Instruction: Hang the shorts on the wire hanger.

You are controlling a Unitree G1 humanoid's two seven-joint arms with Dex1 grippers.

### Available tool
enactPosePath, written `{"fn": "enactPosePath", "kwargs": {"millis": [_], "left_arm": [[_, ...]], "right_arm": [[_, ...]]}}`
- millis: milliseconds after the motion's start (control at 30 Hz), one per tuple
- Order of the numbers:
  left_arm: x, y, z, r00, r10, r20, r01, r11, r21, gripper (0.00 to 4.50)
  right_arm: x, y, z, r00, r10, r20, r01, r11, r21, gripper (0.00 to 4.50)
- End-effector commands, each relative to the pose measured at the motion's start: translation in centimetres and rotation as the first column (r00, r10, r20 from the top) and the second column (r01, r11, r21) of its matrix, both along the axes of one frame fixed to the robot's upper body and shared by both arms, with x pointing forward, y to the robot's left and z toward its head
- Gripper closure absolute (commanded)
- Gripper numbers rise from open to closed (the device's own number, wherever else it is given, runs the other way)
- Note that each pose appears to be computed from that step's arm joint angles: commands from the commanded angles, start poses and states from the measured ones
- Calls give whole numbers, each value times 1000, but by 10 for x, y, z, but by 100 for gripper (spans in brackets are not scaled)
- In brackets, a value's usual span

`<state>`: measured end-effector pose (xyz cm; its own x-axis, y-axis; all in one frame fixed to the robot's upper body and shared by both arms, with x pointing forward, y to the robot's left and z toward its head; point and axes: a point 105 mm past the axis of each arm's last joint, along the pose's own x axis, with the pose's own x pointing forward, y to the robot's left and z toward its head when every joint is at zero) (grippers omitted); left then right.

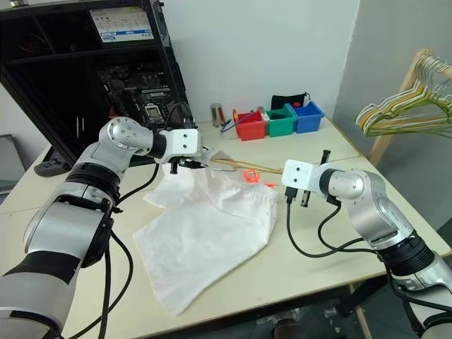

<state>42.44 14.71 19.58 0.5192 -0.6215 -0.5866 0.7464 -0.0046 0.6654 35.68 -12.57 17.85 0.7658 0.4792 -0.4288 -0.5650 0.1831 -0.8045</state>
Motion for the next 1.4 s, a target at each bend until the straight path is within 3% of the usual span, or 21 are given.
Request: {"fn": "enactPosePath", "kwargs": {"millis": [33, 200, 433, 633, 833, 1033, 1100, 1233, 1333, 1400], "left_arm": [[4, -4, 18, 998, -1, 58, 3, 1000, -23, 359], [4, -7, 18, 998, -4, 60, 6, 999, -38, 447], [0, -8, 14, 998, -30, 50, 32, 999, -34, 447], [-8, -1, 8, 999, -51, 13, 51, 997, -50, 450], [-19, 3, -5, 997, -72, -13, 71, 996, -48, 450], [-41, 1, -26, 993, -104, -51, 100, 992, -71, 450], [-46, 7, -26, 995, -73, -69, 65, 992, -108, 450], [-54, 27, -19, 989, 27, -144, -58, 976, -211, 450], [-59, 34, -15, 982, 62, -176, -103, 967, -233, 450], [-64, 45, -11, 974, 99, -203, -150, 955, -256, 450]], "right_arm": [[-3, 8, 25, 996, 34, 86, -36, 999, 16, 450], [-4, 9, 24, 996, 41, 81, -42, 999, 15, 450], [-3, 10, 22, 997, 47, 63, -48, 999, 16, 450], [-7, 6, 22, 996, 81, 22, -81, 997, 2, 333], [-16, -6, 33, 996, 92, -11, -92, 995, -34, 180], [-19, -34, 52, 999, -3, -40, 2, 1000, -22, 57], [-24, -47, 48, 986, -48, -158, 59, 996, 69, 8], [-39, -78, 21, 886, -90, -456, 229, 938, 259, 1], [-52, -79, 4, 808, -36, -588, 284, 898, 335, 1], [-61, -60, -19, 688, 112, -717, 362, 803, 474, 1]]}}
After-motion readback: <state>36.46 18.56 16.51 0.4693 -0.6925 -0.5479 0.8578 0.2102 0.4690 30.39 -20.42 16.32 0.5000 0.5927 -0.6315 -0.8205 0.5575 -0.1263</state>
